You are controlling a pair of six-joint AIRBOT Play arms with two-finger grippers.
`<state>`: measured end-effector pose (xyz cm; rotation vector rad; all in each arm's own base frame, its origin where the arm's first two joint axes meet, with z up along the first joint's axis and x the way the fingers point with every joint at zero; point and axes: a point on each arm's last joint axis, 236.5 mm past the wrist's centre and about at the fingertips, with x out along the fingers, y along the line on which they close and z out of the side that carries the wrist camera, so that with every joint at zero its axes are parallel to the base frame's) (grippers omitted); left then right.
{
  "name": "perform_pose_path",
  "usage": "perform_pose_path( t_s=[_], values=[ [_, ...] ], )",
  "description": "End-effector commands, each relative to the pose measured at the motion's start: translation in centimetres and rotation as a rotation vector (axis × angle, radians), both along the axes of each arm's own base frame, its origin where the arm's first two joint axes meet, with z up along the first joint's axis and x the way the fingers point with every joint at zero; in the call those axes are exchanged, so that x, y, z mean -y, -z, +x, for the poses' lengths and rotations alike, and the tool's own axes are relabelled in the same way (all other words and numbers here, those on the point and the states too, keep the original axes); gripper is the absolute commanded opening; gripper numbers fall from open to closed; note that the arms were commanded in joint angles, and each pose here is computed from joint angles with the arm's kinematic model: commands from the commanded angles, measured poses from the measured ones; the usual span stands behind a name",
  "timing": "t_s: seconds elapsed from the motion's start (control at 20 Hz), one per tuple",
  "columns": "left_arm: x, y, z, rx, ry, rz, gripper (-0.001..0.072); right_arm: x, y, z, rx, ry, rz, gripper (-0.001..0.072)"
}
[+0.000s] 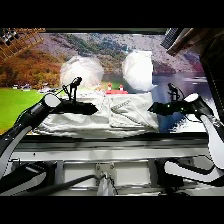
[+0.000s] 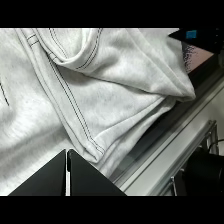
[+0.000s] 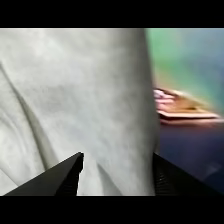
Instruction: Fold the clothes and pants, and hang the long-sleeved shirts on hangers.
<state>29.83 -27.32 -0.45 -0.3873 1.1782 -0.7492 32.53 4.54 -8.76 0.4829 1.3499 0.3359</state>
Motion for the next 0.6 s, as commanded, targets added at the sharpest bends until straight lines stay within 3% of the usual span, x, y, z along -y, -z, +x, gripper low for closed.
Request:
perform_pose_path(
  t_s=[0.0, 0.05, 0.15, 0.55],
  values=[
    [0.0, 0.0, 0.0, 0.0, 0.001, 0.001, 0.0026, -2.9, 0.4, 0.2, 0.011, -0.052, 0.006, 0.0454],
    [0.0, 0.0, -0.1, -0.001, 0.002, 0.001, 0.0027, -3.4, 0.5, 0.3, 0.016, -0.057, 0.001, 0.0347],
    [0.0, 0.1, -0.2, -0.006, 0.007, 0.001, 0.0027, -3.4, 0.4, 0.7, 0.015, -0.025, -0.003, 0.0056],
    [0.0, 3.5, -0.7, -0.024, -0.037, 0.04, 0.0027, -0.2, -2.5, -2.2, -0.091, 0.085, -0.042, 0.0035]
  ],
)
